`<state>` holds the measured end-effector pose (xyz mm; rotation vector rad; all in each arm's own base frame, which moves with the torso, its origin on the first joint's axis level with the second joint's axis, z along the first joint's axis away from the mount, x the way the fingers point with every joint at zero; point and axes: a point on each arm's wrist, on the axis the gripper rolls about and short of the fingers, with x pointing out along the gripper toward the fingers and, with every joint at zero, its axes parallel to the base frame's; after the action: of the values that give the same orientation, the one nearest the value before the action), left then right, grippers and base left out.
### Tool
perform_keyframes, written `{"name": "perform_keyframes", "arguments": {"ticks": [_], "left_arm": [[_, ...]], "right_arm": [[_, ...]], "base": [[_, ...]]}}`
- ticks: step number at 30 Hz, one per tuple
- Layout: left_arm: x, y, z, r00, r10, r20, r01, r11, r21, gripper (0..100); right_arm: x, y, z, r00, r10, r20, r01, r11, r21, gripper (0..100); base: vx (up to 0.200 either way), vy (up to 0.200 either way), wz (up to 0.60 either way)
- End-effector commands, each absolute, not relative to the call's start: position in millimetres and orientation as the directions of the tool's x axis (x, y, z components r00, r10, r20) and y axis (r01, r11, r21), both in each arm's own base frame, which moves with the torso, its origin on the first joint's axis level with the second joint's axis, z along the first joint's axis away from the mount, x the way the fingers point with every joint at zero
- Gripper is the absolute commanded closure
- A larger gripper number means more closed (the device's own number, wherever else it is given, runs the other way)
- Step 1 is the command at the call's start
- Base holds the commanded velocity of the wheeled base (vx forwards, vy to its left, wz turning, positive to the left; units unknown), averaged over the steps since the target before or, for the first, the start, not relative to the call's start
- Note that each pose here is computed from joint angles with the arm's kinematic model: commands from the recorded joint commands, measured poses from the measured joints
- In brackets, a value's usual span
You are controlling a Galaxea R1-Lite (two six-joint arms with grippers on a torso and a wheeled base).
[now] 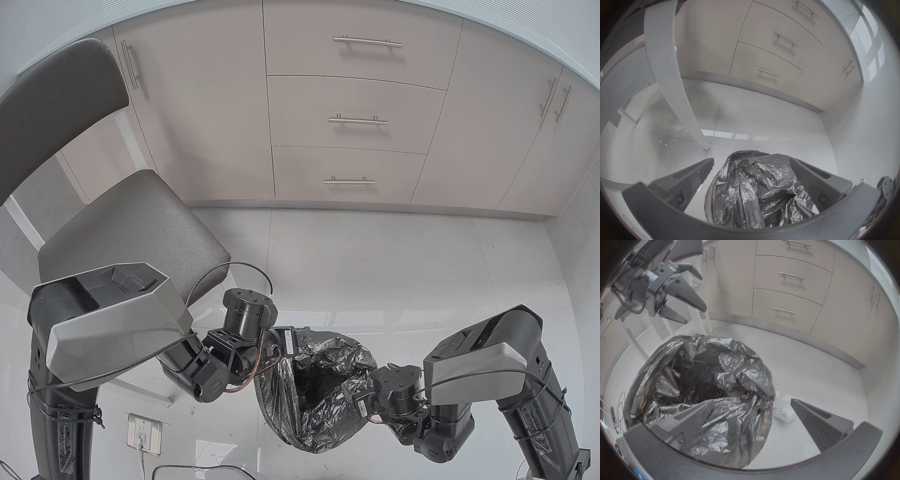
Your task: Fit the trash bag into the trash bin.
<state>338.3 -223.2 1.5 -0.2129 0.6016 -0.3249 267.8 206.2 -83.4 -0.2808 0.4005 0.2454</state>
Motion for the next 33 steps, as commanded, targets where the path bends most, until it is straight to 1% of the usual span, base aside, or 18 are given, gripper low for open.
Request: {"name": "perform_keyframes", "arguments": {"ticks": [1,3,4,9,11,15,17,28,33], "left_arm": [[340.0,-222.7,-2.8,0.775,-0.353,-0.524,0.230,0.930,-0.286,0],[340.1,-222.8,-2.7,0.776,-0.353,-0.522,0.231,0.930,-0.286,0],[340.5,-222.3,-2.5,0.777,-0.353,-0.521,0.230,0.930,-0.287,0],[340.5,-222.3,-3.8,0.776,-0.352,-0.524,0.229,0.931,-0.286,0],[340.5,-222.3,-3.8,0.776,-0.352,-0.524,0.229,0.931,-0.286,0],[340.5,-222.3,-3.8,0.776,-0.352,-0.524,0.229,0.931,-0.286,0],[340.5,-222.3,-3.8,0.776,-0.352,-0.524,0.229,0.931,-0.286,0],[339.9,-221.9,-3.7,0.775,-0.351,-0.525,0.229,0.931,-0.285,0],[339.4,-222.3,-0.8,0.778,-0.355,-0.518,0.232,0.929,-0.288,0]], "right_arm": [[257.6,203.9,-87.4,0.860,0.236,-0.452,-0.362,0.907,-0.216,0],[256.2,203.1,-87.4,0.853,0.247,-0.459,-0.375,0.902,-0.213,0],[251.6,200.3,-87.7,0.832,0.276,-0.482,-0.413,0.887,-0.205,0],[249.4,198.2,-88.1,0.822,0.283,-0.494,-0.431,0.877,-0.215,0],[245.7,195.8,-87.9,0.807,0.299,-0.510,-0.454,0.866,-0.210,0],[236.9,188.5,-87.5,0.763,0.336,-0.552,-0.531,0.813,-0.239,0],[235.2,186.2,-87.6,0.753,0.341,-0.563,-0.546,0.801,-0.246,0],[235.6,185.7,-86.4,0.750,0.350,-0.562,-0.552,0.799,-0.239,0],[239.5,187.1,-60.1,0.783,0.373,-0.497,-0.527,0.822,-0.215,0]], "base": [[0.000,0.000,0.00],[0.000,0.000,0.00],[0.000,0.000,0.00],[0.000,0.000,0.00],[0.000,0.000,0.00],[0.000,0.000,0.00],[0.000,0.000,0.00],[0.000,0.000,0.00],[0.000,0.000,0.00]]}}
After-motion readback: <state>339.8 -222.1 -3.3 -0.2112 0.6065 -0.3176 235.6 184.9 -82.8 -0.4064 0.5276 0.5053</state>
